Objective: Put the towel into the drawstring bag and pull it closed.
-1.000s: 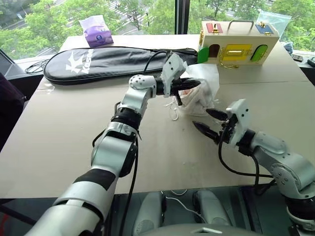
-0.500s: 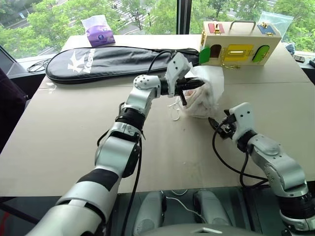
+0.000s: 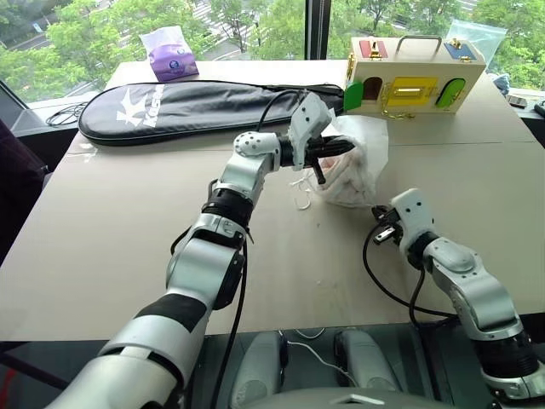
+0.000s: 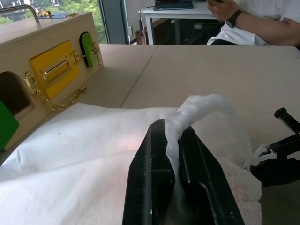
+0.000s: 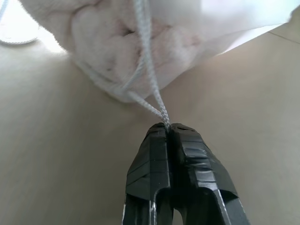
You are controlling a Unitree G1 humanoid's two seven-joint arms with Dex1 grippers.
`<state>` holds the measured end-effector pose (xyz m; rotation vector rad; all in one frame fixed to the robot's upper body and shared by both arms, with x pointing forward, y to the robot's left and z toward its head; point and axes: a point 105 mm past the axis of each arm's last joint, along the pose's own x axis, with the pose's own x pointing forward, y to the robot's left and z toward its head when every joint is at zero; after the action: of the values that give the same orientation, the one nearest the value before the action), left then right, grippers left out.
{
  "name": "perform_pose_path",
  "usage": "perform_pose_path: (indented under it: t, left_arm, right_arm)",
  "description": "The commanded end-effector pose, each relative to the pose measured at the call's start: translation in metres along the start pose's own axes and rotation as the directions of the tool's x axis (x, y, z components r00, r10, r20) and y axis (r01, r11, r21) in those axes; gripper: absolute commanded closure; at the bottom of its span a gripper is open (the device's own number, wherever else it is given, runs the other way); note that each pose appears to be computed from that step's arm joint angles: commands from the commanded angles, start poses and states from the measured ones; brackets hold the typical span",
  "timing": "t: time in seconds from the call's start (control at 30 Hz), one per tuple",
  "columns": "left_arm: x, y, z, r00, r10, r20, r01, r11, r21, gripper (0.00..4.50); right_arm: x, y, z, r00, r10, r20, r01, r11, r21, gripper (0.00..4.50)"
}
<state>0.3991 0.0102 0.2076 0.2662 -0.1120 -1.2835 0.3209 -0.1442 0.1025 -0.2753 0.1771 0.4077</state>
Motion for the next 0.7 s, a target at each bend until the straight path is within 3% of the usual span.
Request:
perform_pose_path:
  t: [0.03,0.07,0.17,0.3,0.37,0.5,0.57,0.7]
  left_arm:
    - [-0.007,-0.002,0.023,0.995,-0.019,0.095,0.018,1.0,0.016,3.94]
    - [-0.01,0.002,0.027,0.993,0.015,0.113,-0.016,1.0,0.012,3.76]
    - [-0.04,0.015,0.055,0.97,0.083,0.23,-0.075,0.996,-0.046,2.42]
    - [-0.093,0.022,0.079,0.947,0.111,0.3,-0.074,0.989,-0.131,2.42]
    - [-0.119,0.022,0.056,0.972,0.149,0.181,-0.122,0.981,-0.153,2.42]
    - [-0.146,0.0,-0.016,0.981,0.159,-0.115,-0.176,0.972,-0.154,2.42]
    - [-0.148,-0.008,-0.033,0.973,0.166,-0.157,-0.191,0.969,-0.157,2.42]
    - [-0.129,-0.019,-0.05,0.972,0.204,-0.115,-0.224,0.952,-0.206,2.42]
  right_arm:
    - [-0.005,-0.008,0.009,0.999,-0.032,0.04,0.033,0.999,-0.01,4.5]
    - [-0.006,-0.007,0.009,0.999,-0.03,0.039,0.031,0.999,-0.009,4.5]
    - [-0.008,-0.005,0.008,0.999,-0.024,0.036,0.024,1.0,-0.009,4.5]
    - [-0.009,-0.005,0.01,0.999,-0.025,0.039,0.025,1.0,0.003,4.5]
    - [-0.009,-0.004,0.01,0.999,-0.025,0.041,0.024,1.0,0.008,4.5]
    - [-0.007,-0.003,0.01,0.999,-0.025,0.043,0.024,1.0,0.014,4.5]
    - [-0.006,-0.004,0.011,0.999,-0.025,0.045,0.025,1.0,0.016,4.5]
    - [-0.004,-0.003,0.013,0.998,-0.025,0.053,0.024,1.0,0.02,4.5]
